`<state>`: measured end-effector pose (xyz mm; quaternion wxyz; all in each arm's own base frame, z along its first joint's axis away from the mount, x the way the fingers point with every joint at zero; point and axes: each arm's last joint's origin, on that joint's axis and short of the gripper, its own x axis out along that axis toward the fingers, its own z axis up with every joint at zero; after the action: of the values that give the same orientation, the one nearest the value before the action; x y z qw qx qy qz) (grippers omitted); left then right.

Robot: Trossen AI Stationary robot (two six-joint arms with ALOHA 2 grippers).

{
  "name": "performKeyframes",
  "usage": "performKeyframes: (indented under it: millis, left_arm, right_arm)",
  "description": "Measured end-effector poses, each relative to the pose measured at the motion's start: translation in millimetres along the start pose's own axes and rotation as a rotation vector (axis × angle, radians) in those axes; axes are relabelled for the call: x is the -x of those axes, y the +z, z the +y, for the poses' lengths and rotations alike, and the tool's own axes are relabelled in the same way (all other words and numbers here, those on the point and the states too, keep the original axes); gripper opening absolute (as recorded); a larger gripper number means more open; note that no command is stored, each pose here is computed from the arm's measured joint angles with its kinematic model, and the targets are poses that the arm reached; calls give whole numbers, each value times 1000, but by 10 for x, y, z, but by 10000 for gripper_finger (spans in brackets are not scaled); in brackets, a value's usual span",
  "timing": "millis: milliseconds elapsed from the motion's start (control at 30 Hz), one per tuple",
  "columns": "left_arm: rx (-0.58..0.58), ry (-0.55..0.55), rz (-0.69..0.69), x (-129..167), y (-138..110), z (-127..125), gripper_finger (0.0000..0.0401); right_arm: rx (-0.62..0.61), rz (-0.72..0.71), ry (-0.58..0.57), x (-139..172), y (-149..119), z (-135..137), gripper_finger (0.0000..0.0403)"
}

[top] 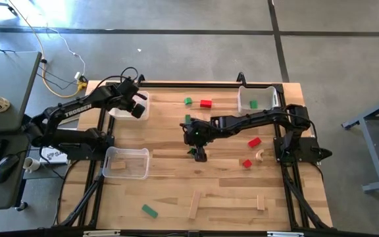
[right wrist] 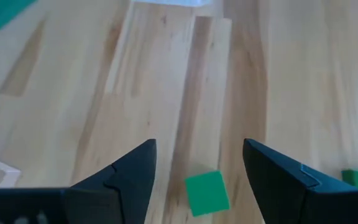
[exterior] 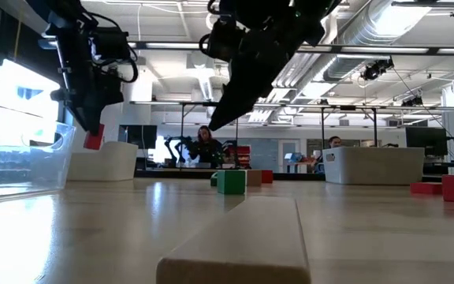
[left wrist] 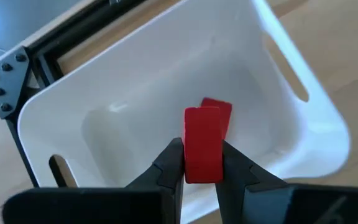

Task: Sort & place blocks by color
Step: Put the red rectangle into the left white bin, then put the green rectangle into the right white bin

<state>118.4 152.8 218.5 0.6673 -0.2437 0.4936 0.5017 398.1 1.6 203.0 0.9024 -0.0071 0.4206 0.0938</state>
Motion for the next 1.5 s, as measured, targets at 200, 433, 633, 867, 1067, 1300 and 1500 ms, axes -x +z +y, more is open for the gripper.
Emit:
performKeyframes:
  millis: [200,433,633,867,1067,1300,1500]
  left_arm:
    - [-20,-3,49,-67,-4,-23,83]
    - [-47,-40,65,-83,-4,-39,130]
    - [-55,-48,63,-71,-8,-37,157]
    - [-60,-101,17,189,66,4,160]
    - [-28,-225,-106,581,164,65,161]
    - [2,-318,-256,966,152,158,161]
    - [9,-325,-305,1069,88,203,161]
  right_arm:
    - [35,38,-7,-62,-129,37,226]
    - [85,46,-36,-74,-143,57,226]
    - [88,66,-28,-151,-184,40,226]
    - [83,97,-23,-275,-250,26,226]
    - [78,128,-26,-373,-312,6,226]
    - [70,172,-37,-497,-399,-13,226]
    - [68,182,-40,-533,-423,-18,218]
